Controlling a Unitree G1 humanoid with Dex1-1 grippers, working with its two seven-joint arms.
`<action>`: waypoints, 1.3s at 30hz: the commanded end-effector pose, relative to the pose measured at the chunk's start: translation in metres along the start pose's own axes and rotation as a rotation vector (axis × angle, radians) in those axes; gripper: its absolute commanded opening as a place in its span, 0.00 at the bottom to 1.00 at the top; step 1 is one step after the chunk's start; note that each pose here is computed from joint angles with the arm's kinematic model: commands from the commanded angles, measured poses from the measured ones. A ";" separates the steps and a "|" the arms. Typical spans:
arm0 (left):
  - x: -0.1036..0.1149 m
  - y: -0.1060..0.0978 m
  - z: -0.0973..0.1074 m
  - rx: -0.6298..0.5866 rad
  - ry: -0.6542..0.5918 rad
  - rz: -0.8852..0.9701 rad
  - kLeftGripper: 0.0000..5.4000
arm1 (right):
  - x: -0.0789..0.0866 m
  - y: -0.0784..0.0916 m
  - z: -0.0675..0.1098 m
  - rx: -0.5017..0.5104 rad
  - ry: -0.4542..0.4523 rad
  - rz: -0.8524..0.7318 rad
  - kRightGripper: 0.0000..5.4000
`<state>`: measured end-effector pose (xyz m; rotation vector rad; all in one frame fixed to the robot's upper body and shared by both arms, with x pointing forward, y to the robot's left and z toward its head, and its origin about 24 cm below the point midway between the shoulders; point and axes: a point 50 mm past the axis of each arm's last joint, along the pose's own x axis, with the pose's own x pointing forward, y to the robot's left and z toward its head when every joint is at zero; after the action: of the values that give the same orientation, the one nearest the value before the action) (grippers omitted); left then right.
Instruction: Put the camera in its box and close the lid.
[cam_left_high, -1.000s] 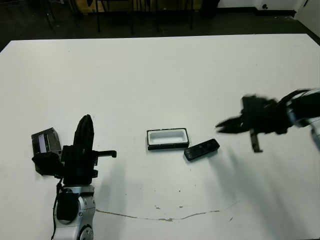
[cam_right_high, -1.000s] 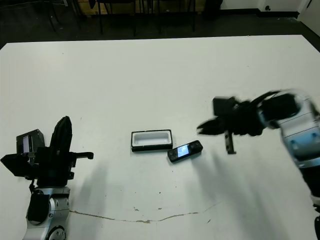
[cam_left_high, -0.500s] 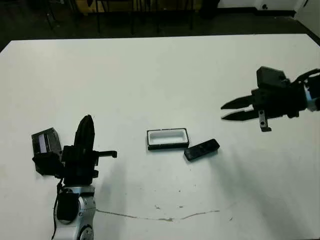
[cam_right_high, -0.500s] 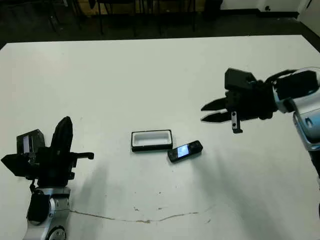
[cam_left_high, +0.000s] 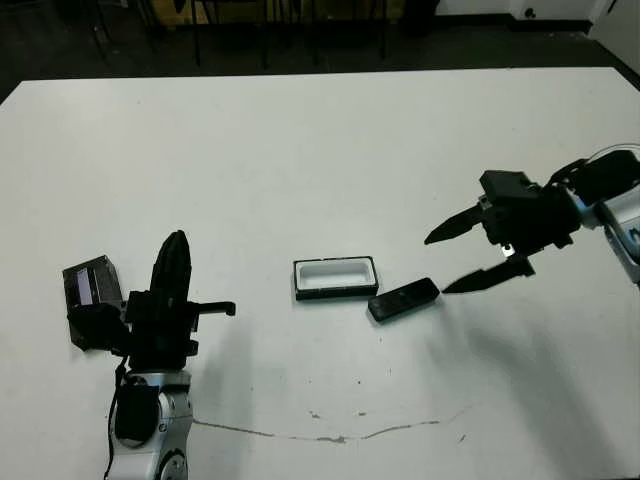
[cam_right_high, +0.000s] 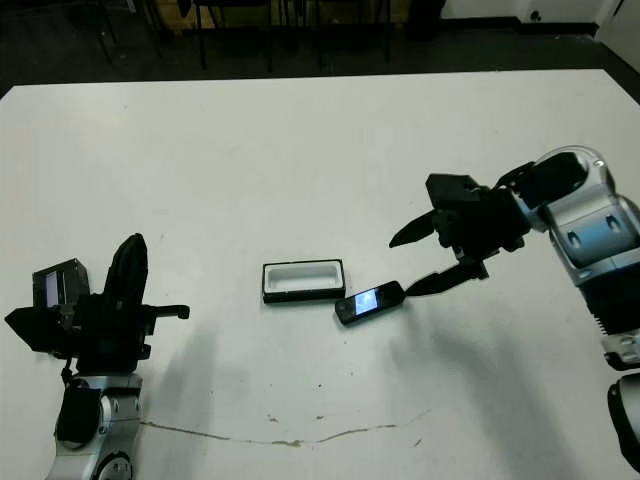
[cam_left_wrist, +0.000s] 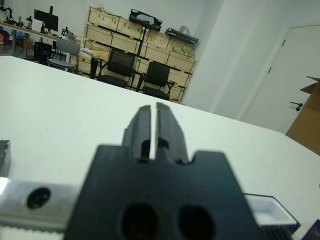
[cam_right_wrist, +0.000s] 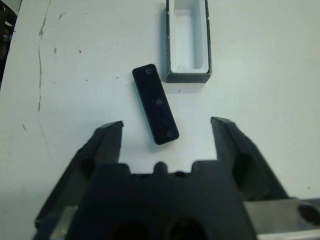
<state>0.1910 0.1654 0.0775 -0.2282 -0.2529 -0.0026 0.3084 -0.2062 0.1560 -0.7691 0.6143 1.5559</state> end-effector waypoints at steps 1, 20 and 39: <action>-0.005 0.004 -0.005 0.011 0.040 0.017 0.00 | 0.006 -0.002 0.000 -0.013 0.024 0.028 0.86; -0.006 0.003 -0.006 0.018 0.043 0.023 0.00 | 0.031 -0.002 -0.013 0.033 0.005 0.084 1.00; -0.007 0.004 -0.006 0.023 0.046 0.017 0.00 | 0.048 0.000 -0.025 0.106 0.027 0.110 1.00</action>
<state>0.1904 0.1652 0.0772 -0.2144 -0.2489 -0.0033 0.3115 -0.1939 0.1092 -0.7005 0.7427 1.5974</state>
